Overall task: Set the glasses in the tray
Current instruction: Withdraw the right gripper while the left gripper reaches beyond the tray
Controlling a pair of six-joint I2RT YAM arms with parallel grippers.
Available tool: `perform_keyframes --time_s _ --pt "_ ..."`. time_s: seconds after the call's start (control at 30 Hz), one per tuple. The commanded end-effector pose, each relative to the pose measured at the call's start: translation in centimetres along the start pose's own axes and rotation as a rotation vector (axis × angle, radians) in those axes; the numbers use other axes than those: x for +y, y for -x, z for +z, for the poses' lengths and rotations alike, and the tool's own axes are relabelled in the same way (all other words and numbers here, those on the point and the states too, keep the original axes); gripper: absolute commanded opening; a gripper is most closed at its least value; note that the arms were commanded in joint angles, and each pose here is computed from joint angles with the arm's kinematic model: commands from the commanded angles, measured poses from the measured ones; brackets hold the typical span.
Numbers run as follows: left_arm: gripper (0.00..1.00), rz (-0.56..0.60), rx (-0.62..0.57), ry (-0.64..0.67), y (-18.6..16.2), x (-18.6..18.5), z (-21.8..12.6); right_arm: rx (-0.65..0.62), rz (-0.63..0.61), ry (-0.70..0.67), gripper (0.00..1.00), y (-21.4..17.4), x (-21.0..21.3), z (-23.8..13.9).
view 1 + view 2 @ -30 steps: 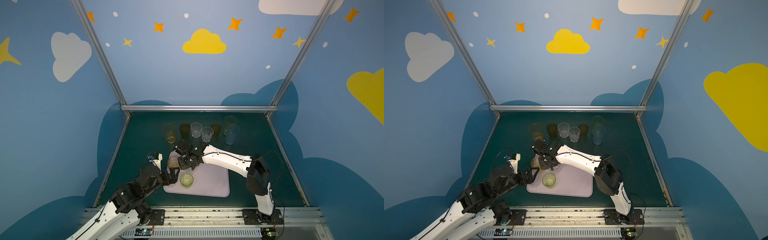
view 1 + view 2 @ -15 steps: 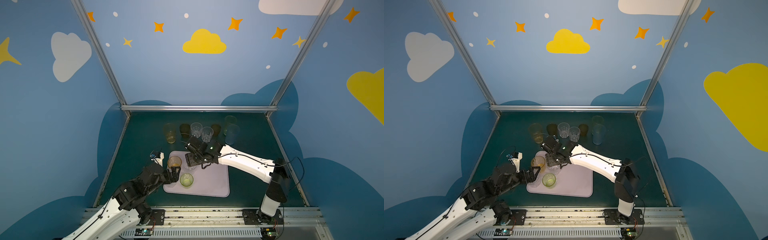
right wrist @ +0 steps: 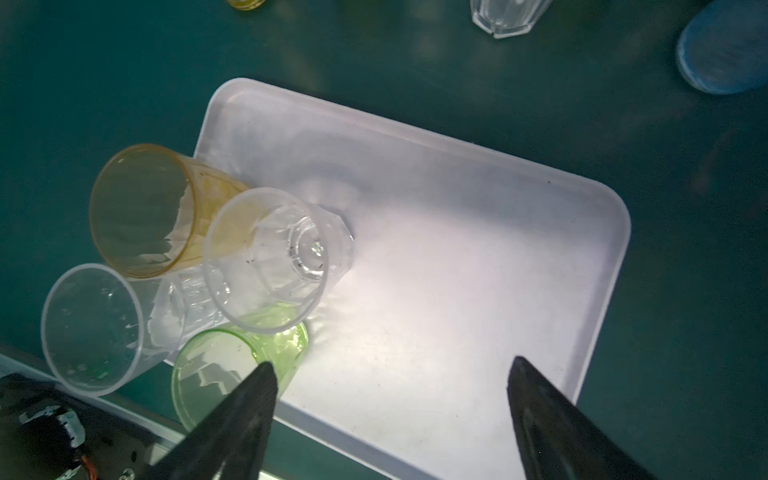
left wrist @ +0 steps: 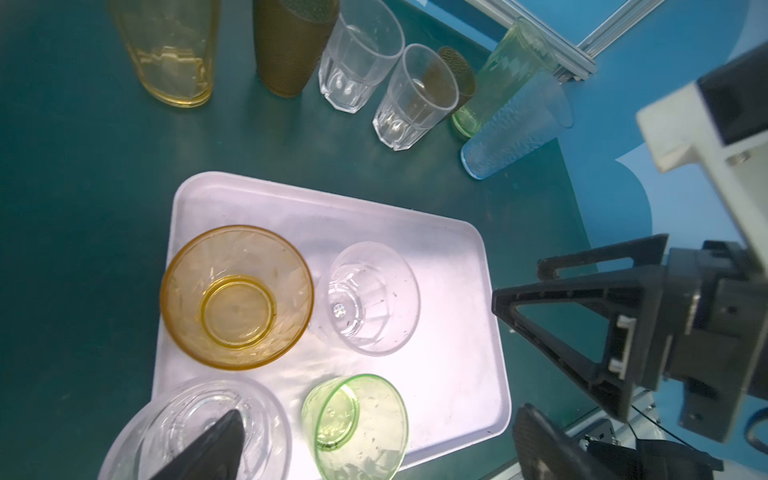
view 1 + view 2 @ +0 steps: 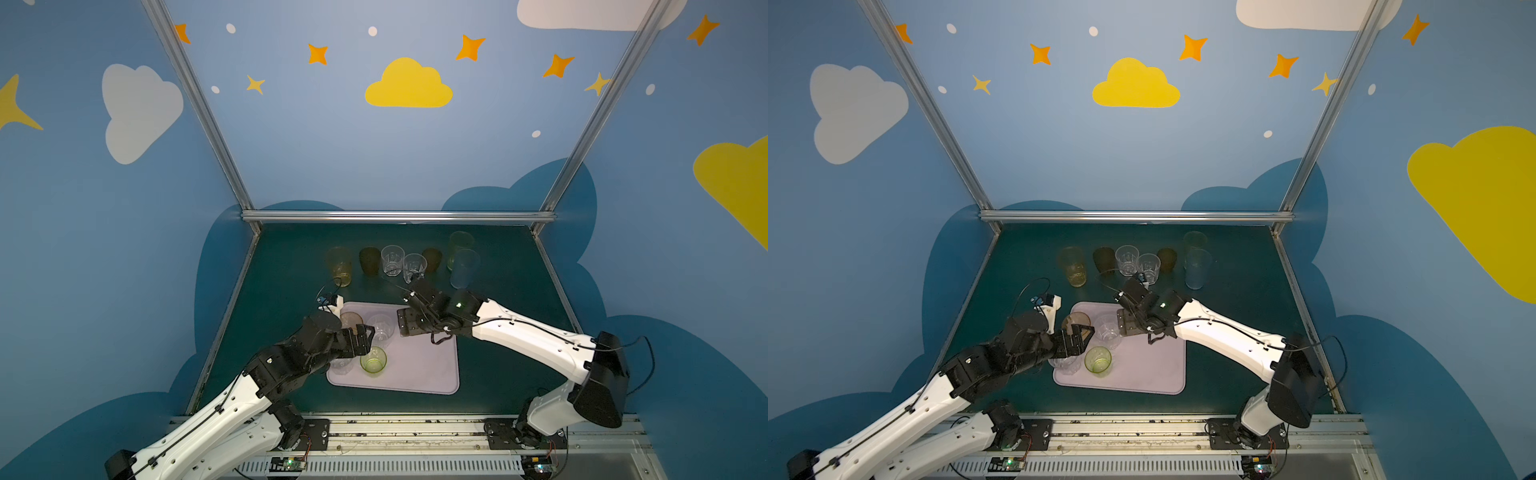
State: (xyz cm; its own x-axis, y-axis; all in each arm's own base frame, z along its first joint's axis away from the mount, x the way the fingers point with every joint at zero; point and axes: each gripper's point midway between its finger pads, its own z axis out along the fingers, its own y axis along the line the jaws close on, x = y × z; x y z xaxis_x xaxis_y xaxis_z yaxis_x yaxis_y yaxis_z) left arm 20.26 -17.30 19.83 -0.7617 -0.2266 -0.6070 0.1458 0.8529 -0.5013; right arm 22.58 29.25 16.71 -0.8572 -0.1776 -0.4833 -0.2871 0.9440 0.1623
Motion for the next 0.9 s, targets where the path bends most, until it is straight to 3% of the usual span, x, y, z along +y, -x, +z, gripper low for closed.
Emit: perform_keyframes --time_s 0.0,0.4,0.67,0.87 --pt "1.00 0.021 -0.020 -0.031 1.3 -1.4 -0.1 -0.056 0.053 0.024 0.86 0.4 -1.1 -1.0" --pt "1.00 0.048 0.016 0.032 3.3 -3.4 3.6 -0.184 0.148 0.150 0.87 -1.4 -5.7 -4.0" --pt "1.00 -0.004 0.012 0.102 5.2 -3.5 7.0 -0.223 0.043 0.246 0.87 -1.8 -5.2 -6.4" --pt "1.00 -0.045 0.038 0.123 6.0 -3.3 8.9 -0.313 0.063 0.189 0.87 -1.6 -7.9 -7.5"
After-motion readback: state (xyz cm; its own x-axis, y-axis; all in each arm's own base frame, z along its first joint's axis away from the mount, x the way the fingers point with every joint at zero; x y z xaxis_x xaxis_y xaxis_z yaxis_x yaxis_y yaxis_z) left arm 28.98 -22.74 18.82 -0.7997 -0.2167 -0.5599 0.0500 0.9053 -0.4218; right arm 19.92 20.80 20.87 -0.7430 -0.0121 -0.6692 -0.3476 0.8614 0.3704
